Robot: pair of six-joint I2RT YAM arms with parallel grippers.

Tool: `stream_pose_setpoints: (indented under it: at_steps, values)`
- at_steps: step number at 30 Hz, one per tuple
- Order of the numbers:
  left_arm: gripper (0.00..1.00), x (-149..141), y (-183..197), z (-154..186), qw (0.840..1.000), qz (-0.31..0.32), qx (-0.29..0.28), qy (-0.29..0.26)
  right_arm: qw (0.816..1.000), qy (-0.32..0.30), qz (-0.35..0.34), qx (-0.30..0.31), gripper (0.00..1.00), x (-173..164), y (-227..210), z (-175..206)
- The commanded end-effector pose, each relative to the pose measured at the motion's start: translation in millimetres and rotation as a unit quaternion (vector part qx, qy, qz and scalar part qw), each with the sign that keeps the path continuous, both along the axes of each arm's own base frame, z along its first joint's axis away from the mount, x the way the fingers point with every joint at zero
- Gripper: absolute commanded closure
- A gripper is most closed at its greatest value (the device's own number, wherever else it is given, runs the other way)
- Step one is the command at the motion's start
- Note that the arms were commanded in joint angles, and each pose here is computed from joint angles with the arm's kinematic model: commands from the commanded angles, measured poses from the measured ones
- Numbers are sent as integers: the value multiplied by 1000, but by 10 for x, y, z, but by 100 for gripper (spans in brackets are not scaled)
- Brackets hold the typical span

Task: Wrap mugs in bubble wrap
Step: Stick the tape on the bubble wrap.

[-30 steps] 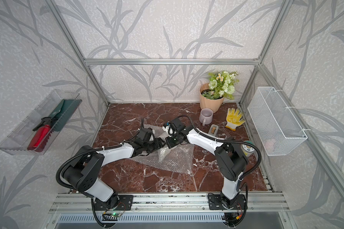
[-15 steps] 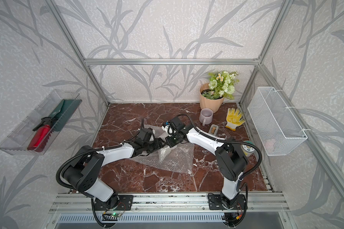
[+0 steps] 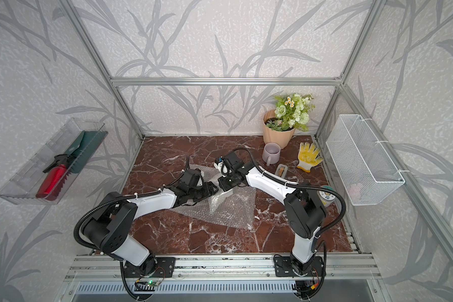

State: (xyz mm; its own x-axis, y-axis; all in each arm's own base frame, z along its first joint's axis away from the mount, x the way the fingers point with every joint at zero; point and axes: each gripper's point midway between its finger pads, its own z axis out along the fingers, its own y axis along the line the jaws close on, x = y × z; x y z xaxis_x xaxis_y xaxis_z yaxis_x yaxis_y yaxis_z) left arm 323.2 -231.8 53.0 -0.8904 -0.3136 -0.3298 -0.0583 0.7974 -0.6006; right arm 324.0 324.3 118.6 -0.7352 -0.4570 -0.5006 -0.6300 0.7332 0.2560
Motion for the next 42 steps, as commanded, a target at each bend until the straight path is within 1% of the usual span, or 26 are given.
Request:
stream_pose_setpoints:
  at_steps: [1, 3, 4, 6, 7, 9, 10, 13, 18, 22, 26, 34, 42]
  values:
    - [31, -293, 194, -417, 996, -6, 59, 72, 1000, -14, -10, -11, 70, 70, -49, 79]
    - [31, -286, 194, -412, 996, -5, 59, 71, 999, -27, -16, -17, 69, 92, -97, 117]
    - [31, -291, 189, -412, 996, -6, 59, 71, 999, -36, -19, -18, 66, 107, -122, 145]
    - [31, -284, 193, -410, 996, -5, 58, 70, 998, -49, -23, -19, 64, 128, -169, 183]
    - [31, -287, 187, -410, 996, -6, 58, 70, 998, -53, -25, -18, 59, 136, -190, 199]
    - [31, -288, 183, -406, 996, -7, 58, 70, 998, -58, -26, -14, 52, 148, -220, 205]
    - [31, -291, 184, -412, 996, -7, 58, 71, 998, -57, -27, -15, 48, 145, -240, 191]
    - [31, -286, 185, -410, 996, -7, 58, 71, 999, -43, -27, -17, 40, 134, -289, 136]
    - [31, -290, 187, -408, 996, -7, 58, 71, 1000, -17, -15, -8, 29, 90, -278, 71]
    - [31, -291, 194, -410, 996, -6, 58, 70, 1000, 1, -5, -6, 26, 67, -226, 16]
    - [31, -293, 193, -409, 996, -5, 58, 70, 1000, 16, 0, -8, 26, 54, -200, -63]
    - [31, -289, 188, -411, 996, -7, 59, 71, 999, 33, 5, 0, 26, 43, -139, -141]
    - [31, -289, 192, -410, 996, -6, 59, 70, 999, 39, -2, 2, 26, 124, -73, -215]
